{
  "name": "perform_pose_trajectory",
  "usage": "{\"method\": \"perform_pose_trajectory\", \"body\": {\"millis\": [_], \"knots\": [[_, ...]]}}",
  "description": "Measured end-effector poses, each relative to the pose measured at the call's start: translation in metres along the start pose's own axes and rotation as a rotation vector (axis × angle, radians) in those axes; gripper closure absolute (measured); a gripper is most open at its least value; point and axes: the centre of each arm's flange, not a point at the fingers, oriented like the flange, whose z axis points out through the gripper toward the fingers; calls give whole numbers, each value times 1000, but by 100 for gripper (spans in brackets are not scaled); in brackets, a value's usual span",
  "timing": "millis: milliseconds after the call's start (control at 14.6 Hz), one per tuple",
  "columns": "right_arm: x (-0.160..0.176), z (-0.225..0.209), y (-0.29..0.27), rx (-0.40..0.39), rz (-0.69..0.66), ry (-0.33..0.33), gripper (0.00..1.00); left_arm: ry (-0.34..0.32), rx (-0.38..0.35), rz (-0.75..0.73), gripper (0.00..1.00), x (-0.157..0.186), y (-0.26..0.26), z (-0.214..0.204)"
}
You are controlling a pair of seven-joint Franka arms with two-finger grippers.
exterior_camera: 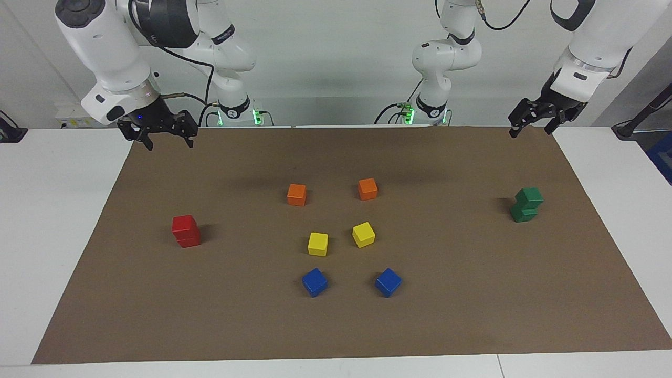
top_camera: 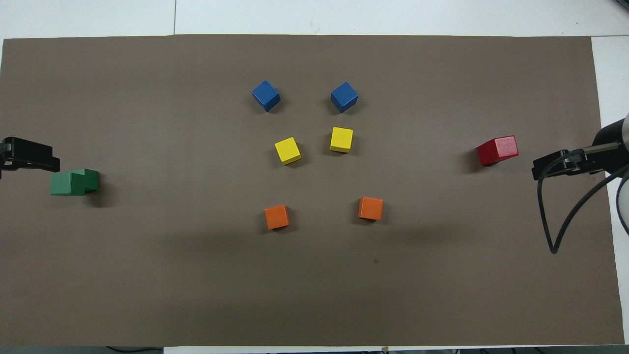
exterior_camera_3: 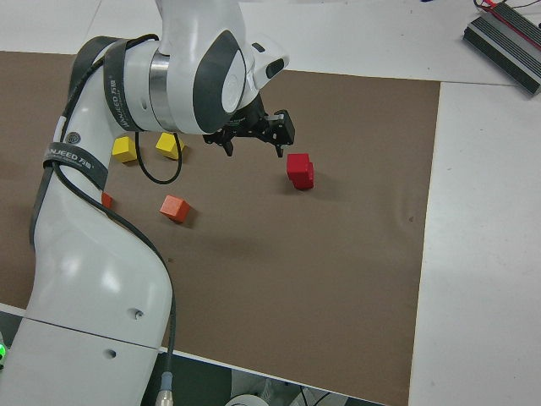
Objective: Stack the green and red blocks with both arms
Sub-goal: 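Open the right gripper and withdraw it from the red stack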
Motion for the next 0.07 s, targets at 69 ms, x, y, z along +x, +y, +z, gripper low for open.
{"method": "perform_pose_trajectory", "body": {"millis": [69], "knots": [[0,0,0,0,0,0,0,0,0,1,0,0,0,0]]}}
